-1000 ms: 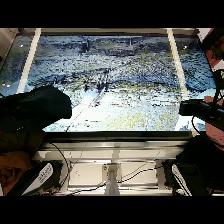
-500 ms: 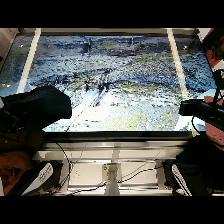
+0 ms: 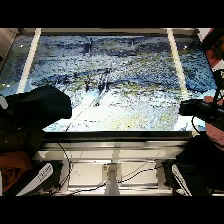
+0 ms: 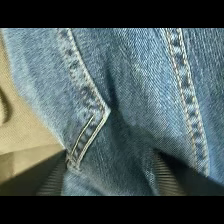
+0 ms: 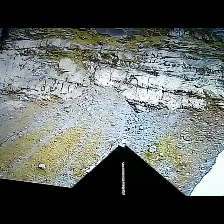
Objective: Fold the clothes and pants, and hang the long-sleeved shirts on hangers.
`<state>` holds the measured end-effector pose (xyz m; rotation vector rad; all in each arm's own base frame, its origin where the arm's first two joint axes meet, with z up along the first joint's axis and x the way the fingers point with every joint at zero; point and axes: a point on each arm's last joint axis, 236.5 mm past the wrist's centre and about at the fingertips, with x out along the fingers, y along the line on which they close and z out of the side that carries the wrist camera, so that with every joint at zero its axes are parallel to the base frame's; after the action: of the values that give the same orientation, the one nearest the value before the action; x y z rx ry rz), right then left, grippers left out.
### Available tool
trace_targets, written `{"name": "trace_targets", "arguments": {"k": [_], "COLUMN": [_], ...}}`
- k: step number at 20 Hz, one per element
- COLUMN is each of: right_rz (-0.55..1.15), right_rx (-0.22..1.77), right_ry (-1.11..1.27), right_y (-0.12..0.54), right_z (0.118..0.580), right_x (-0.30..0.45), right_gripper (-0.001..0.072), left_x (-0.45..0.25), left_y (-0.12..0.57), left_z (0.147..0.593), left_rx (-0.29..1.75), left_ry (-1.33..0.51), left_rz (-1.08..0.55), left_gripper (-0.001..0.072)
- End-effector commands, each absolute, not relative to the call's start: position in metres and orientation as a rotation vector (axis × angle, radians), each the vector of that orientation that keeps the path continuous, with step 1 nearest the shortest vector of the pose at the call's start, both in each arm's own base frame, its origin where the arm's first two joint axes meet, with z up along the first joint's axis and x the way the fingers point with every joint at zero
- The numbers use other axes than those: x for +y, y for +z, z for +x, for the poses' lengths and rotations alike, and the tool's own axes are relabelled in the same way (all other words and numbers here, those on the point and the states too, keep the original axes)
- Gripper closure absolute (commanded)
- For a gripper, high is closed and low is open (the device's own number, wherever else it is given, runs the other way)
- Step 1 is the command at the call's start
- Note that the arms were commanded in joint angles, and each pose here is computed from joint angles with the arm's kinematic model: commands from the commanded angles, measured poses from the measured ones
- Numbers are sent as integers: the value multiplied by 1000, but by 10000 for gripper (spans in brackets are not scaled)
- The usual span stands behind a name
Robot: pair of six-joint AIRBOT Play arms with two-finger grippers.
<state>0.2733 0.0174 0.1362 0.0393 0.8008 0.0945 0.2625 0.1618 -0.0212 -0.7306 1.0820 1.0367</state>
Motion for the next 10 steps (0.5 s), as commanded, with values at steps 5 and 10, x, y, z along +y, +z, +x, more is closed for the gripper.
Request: {"name": "trace_targets", "arguments": {"k": [5, 10], "right_rz": [40, 40], "right_rx": [801, 801], "right_ry": [95, 95], "right_y": [136, 136], "right_z": [273, 273], "right_x": [18, 18], "right_gripper": [655, 655], "left_x": [196, 192], "left_y": [4, 99], "left_z": [294, 348], "left_rx": [938, 592], "left_ry": [957, 755], "left_rz": [-533, -487], "left_gripper": [686, 687]}}
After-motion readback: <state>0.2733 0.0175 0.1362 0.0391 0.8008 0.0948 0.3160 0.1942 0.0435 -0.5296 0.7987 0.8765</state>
